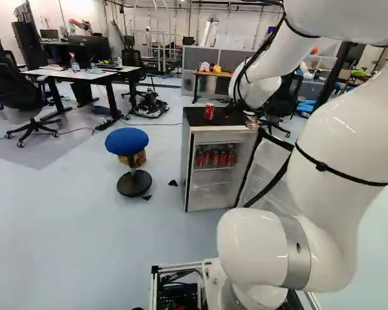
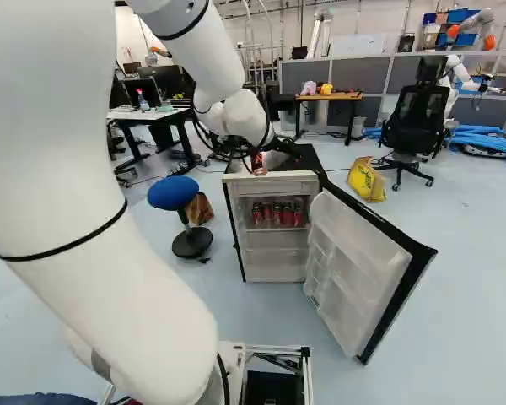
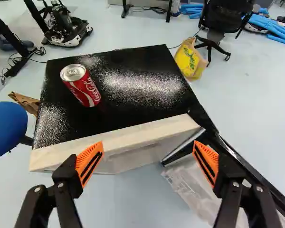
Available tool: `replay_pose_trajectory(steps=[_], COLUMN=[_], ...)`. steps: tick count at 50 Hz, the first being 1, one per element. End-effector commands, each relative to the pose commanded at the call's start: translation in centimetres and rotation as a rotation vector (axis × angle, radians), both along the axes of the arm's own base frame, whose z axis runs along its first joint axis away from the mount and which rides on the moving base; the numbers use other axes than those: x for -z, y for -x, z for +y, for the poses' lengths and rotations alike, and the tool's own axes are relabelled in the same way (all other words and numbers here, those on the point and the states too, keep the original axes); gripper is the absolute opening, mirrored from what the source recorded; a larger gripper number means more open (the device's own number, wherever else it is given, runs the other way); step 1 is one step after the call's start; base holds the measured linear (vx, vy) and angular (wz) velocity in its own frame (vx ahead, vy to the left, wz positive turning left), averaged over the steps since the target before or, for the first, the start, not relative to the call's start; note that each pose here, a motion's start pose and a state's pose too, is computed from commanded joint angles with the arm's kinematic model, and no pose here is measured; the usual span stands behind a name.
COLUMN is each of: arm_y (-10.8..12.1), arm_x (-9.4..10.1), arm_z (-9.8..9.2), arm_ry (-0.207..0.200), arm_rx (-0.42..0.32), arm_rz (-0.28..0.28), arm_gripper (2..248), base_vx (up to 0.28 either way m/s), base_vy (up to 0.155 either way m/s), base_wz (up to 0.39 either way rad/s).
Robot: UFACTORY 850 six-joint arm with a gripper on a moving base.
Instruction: Grab a drink from the fridge
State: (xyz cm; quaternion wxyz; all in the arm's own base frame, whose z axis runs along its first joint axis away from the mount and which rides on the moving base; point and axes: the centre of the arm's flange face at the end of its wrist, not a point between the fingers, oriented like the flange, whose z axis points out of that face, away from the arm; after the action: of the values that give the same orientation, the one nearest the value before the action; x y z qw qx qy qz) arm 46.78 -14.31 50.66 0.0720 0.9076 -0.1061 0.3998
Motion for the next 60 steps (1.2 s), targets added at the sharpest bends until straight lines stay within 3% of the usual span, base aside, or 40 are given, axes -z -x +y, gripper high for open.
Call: replay_pose_trajectory(steps=[30,42,56,60], arm_y=[5.4,7.0,7.7,7.9], arm_x=[-2.1,-3.0,-2.7,-2.7], arm_z=[-3.7,-5.1,-7.0,-7.7], arm_ry=[-0.064,-0.121,-0.221,-0.229], arm_rx=[0.135,0.207,0.302,0.32], arm_rz=[0.145,0.183,0.217,0.218], arm_gripper=[247,247,247,247], base_vx=[0.0,0.0,0.0,0.0], base_vy=[0.0,0.0,0.0,0.0], base_wz=[0.0,0.0,0.0,0.0])
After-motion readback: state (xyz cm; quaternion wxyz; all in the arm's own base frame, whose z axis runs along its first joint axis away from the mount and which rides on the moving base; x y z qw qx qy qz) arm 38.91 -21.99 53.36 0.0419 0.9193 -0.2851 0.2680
